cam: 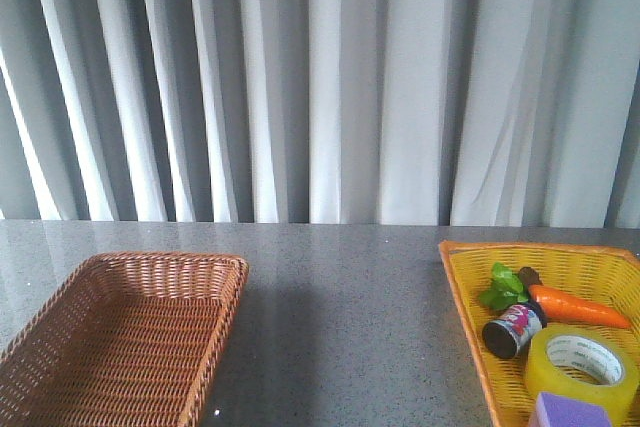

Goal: Transfer tape with both arms

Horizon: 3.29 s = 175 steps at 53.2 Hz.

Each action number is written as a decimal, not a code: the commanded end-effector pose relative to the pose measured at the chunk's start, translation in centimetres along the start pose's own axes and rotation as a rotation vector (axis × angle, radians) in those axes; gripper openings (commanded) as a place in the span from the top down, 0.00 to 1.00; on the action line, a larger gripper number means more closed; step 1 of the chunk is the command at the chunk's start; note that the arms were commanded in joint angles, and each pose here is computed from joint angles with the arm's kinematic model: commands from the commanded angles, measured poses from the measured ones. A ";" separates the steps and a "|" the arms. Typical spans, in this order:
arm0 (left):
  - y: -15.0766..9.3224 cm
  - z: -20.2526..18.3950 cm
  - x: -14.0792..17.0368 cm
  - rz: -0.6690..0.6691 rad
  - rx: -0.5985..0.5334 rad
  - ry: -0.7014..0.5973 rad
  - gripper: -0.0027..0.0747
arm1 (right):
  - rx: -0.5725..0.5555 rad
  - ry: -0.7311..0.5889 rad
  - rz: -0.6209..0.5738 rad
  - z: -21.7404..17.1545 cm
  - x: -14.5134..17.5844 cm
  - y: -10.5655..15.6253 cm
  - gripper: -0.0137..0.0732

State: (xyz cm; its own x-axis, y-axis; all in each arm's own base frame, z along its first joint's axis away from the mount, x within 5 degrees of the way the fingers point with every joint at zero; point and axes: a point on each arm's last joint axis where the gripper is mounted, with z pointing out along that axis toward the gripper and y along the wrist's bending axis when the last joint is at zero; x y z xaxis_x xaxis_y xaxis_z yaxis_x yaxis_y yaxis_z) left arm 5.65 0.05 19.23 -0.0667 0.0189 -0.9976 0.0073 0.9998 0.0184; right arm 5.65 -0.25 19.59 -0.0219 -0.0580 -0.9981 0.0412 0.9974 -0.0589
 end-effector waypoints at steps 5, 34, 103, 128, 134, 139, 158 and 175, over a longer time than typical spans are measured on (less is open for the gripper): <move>-0.1 -0.3 -1.6 -0.002 0.011 -0.116 0.97 | 0.001 -0.082 -0.011 -0.1 -0.6 0.0 0.85; -0.1 -0.3 -1.6 -0.002 0.011 -0.116 0.97 | 0.001 -0.082 -0.011 -0.1 -0.6 0.0 0.85; -0.5 0.3 -14.8 -0.016 0.076 -0.495 0.97 | 0.009 -0.359 0.016 1.4 -17.2 -0.9 0.85; -0.7 11.2 -25.2 -0.020 0.061 -0.265 0.97 | -0.001 -0.121 0.052 12.2 -24.5 -1.3 0.85; -0.7 12.8 -25.2 -0.022 0.058 -0.225 0.97 | -0.001 -0.133 0.053 12.6 -24.5 -1.3 0.85; -0.7 13.4 -24.8 -0.021 0.060 -0.211 0.97 | -0.001 -0.134 0.053 12.6 -24.5 -1.3 0.85; -0.8 13.4 -25.2 -0.027 0.062 -0.226 0.93 | -0.004 -0.059 0.053 13.2 -23.7 -1.3 0.78; -0.5 14.6 -27.0 -0.150 0.031 -0.087 0.47 | -0.029 0.037 0.027 13.5 -22.7 -0.8 0.23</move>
State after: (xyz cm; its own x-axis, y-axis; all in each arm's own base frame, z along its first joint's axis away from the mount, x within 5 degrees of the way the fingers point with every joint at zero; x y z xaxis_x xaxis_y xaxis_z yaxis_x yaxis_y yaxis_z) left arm 22.10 -0.89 43.28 -0.0256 -0.1009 -0.9946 0.0242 0.9945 -0.1015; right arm 19.94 -0.38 40.33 -0.1469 -0.0114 -0.9891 0.0148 0.9998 -0.0137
